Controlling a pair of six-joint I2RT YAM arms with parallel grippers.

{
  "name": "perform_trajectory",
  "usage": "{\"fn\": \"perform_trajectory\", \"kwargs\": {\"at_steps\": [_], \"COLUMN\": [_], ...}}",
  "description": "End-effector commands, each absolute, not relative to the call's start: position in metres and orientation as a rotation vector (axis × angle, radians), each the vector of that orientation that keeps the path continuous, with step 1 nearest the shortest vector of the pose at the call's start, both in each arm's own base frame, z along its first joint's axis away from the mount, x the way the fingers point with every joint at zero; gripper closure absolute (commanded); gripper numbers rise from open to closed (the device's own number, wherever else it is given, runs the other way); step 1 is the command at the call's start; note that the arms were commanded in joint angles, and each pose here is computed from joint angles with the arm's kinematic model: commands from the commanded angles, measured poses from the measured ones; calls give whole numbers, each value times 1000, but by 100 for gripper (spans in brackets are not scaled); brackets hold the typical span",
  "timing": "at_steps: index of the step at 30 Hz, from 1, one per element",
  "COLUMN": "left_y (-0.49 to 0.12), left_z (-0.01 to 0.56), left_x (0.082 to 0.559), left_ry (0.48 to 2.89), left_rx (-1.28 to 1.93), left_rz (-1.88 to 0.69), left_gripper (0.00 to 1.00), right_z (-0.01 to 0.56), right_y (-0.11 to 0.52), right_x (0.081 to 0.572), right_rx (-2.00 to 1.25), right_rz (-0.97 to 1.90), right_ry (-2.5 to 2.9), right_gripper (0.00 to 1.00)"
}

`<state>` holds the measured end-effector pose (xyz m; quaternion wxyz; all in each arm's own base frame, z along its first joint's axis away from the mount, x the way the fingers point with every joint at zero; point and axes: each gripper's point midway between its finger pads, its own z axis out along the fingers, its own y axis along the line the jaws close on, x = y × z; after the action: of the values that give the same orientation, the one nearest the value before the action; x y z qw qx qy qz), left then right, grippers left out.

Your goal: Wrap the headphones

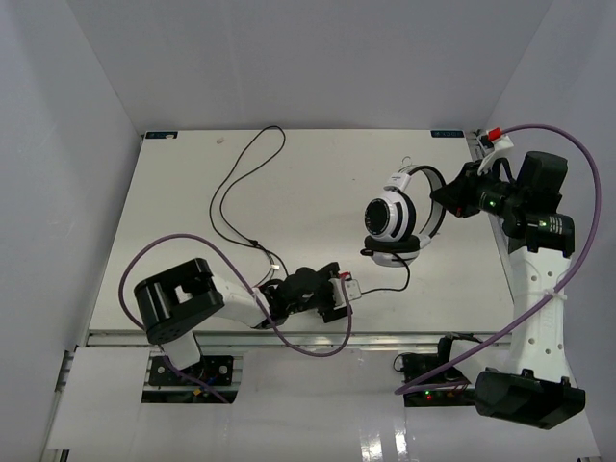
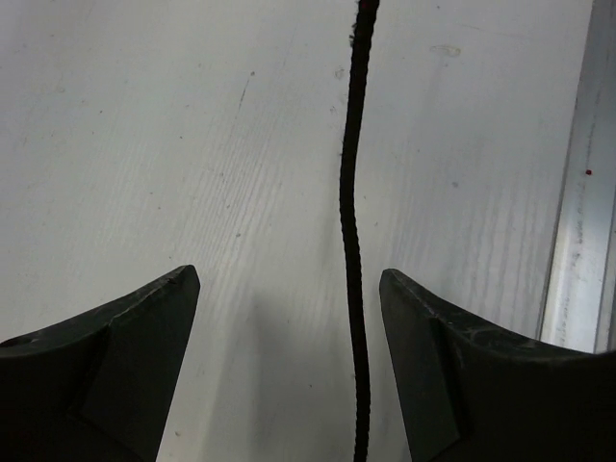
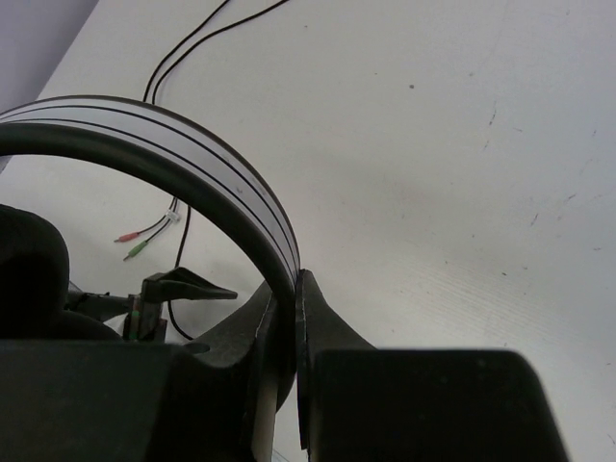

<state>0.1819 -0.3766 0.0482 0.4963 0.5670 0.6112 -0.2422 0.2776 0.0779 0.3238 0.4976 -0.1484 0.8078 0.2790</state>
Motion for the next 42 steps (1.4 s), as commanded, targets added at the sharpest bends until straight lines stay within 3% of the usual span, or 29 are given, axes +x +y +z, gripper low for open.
{"fn": "perform_trajectory", "kwargs": {"at_steps": [1,6,10,16,30,34,42], "left_y": [-390,-364,-346,-336,-323,-319,-337], "left_z": [54,43,48,53,108,136,206], "left_x": [196,201,198,201,249,274,269], "left_ry": [1461,1538,1564,1589,1726,1790,1855], "left_rx": [1337,1282,1233,1204,1217,1188,1177], "left_rz": [-549,-505,-515,-511,-788,-801,-1003], "left_gripper": [15,27,61,97,100,100,100], "right_z": [366,381,381,376,279,246,204], "right_y": [92,91,92,101,158,152,119], "right_x": [267,265,265,258,185,191,235], "right_rx": [-381,-389,-388,-437,-974,-1042,-934], "right_rz": [757,731,746,810,838,665,253], "right_ry": [1871,1845,1845,1840,1842,1903,2035], "right_gripper": [92,92,92,92,92,92,92]}}
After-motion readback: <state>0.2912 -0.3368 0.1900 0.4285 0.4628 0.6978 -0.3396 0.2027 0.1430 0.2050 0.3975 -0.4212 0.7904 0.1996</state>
